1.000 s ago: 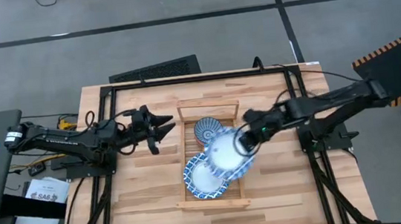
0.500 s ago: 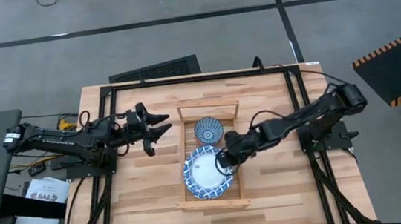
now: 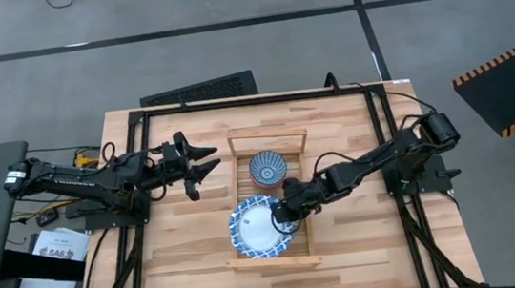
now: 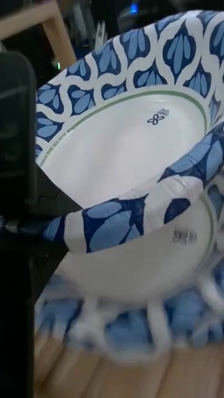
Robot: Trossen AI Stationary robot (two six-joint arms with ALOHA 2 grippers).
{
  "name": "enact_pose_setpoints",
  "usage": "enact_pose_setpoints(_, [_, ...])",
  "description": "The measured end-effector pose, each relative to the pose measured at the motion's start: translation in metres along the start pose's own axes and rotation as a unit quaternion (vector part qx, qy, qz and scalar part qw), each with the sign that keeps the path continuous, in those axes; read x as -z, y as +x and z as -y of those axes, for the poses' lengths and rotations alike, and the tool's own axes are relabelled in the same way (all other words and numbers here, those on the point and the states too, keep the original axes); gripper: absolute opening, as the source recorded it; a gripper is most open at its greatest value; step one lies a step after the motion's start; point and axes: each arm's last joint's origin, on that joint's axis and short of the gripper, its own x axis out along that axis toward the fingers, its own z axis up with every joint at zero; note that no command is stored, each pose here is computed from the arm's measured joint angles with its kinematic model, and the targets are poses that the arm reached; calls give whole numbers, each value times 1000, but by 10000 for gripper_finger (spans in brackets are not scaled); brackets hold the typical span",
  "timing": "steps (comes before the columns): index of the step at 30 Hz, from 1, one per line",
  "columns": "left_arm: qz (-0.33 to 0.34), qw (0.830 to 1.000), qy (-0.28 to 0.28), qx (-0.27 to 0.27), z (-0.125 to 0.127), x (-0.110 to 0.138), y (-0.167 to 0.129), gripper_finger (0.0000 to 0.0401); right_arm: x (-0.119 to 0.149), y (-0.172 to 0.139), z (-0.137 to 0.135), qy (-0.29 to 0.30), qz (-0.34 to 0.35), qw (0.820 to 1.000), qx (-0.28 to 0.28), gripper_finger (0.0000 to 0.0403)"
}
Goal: Place and stack bowls onto a shelf
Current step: Stack the blue patterned bowl on the blue patterned bowl on the shelf, then return to Home Position
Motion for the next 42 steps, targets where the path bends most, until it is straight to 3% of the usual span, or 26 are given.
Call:
enact_pose_setpoints(6, [-2, 1000, -2, 0, 0, 0, 0, 148, 0, 4, 3, -10, -1, 1000, 12, 78])
enact_pose_setpoints(19, [-3, 1000, -3, 0, 0, 1, 0, 148, -11, -41, 13, -93, -2, 991, 93, 248])
enact_pose_setpoints(26, [-8, 1000, -2, -1, 0, 2, 0, 148, -1, -89, 29, -190, -26, 967, 166, 260])
enact_pose_setpoints(30, [-18, 999, -36, -3, 0, 3, 0, 148, 7, -110, 49, -214, -8, 960, 180, 260])
enact_pose_setpoints(34, [-27, 998, -60, -4, -1, 5, 0, 148, 10, -122, 77, -210, 20, 965, 156, 260])
enact_pose_setpoints(37, [-19, 996, -90, -3, 0, 4, 0, 148, 7, -125, 91, -198, 58, 974, 96, 260])
enact_pose_setpoints(40, [-17, 993, -115, 9, 0, 2, -1, 148, -1, -128, 88, -197, 131, 972, -7, 260])
enact_pose_setpoints(42, [-17, 993, -119, 18, 0, 1, -2, 148, -8, -133, 77, -215, 187, 955, -81, 260])
